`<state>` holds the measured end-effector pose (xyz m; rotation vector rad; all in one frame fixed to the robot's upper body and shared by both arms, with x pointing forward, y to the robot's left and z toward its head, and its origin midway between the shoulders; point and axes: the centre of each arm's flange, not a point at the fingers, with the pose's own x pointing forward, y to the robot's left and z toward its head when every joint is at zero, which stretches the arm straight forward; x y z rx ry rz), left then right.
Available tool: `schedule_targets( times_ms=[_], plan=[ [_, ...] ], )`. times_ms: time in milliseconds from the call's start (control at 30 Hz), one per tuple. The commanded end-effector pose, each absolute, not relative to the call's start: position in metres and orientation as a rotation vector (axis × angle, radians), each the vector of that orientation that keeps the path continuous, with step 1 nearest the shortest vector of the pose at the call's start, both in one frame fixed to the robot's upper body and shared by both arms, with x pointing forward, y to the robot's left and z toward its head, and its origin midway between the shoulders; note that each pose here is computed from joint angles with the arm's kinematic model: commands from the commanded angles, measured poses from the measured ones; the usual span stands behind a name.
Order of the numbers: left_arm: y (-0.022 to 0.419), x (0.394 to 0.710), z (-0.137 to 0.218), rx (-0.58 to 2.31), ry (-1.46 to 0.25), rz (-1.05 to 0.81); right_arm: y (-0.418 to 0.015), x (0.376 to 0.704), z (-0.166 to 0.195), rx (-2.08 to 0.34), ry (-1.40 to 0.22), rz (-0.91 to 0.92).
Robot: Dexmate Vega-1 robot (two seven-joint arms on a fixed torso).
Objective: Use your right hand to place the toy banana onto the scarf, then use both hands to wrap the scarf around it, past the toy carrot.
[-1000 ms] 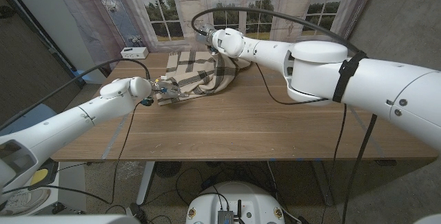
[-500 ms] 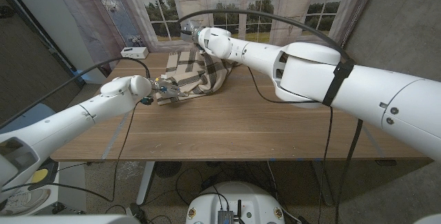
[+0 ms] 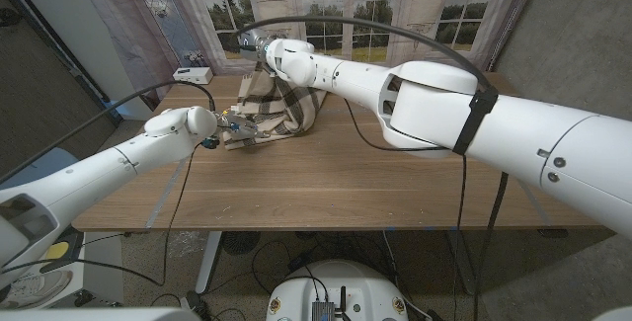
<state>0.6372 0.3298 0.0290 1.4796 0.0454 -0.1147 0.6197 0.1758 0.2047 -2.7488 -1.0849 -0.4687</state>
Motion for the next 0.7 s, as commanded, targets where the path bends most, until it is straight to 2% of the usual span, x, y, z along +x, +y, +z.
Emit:
schedule_targets(
  times_ms=[33,200,333,400,467,500,567,600,667,700],
  plan=[
    [0.33,0.635,0.029,1.483,0.04,-0.113,0.21,0.6,0.19,-2.661,-1.164,-0.332],
    [0.33,0.633,0.027,1.482,0.038,-0.113,0.217,0.599,0.171,-2.593,-1.151,-0.196],
    [0.33,0.632,0.026,1.481,0.031,-0.112,0.224,0.595,0.167,-2.629,-1.204,-0.24],
    [0.33,0.631,0.026,1.479,0.03,-0.111,0.226,0.595,0.162,-2.648,-1.166,-0.167],
    [0.331,0.631,0.025,1.477,0.031,-0.11,0.225,0.595,0.16,-2.618,-1.283,-0.12],
    [0.331,0.63,0.024,1.476,0.032,-0.111,0.227,0.595,0.159,-2.651,-1.195,-0.133],
    [0.332,0.629,0.023,1.477,0.035,-0.111,0.227,0.594,0.156,-2.61,-1.294,-0.104],
    [0.332,0.629,0.022,1.475,0.034,-0.111,0.228,0.594,0.156,-2.633,-1.227,-0.123],
    [0.333,0.629,0.022,1.475,0.033,-0.11,0.228,0.593,0.155,-2.594,-1.303,-0.094],
    [0.333,0.628,0.022,1.477,0.033,-0.109,0.229,0.593,0.154,-2.609,-1.246,-0.114]
  ],
)
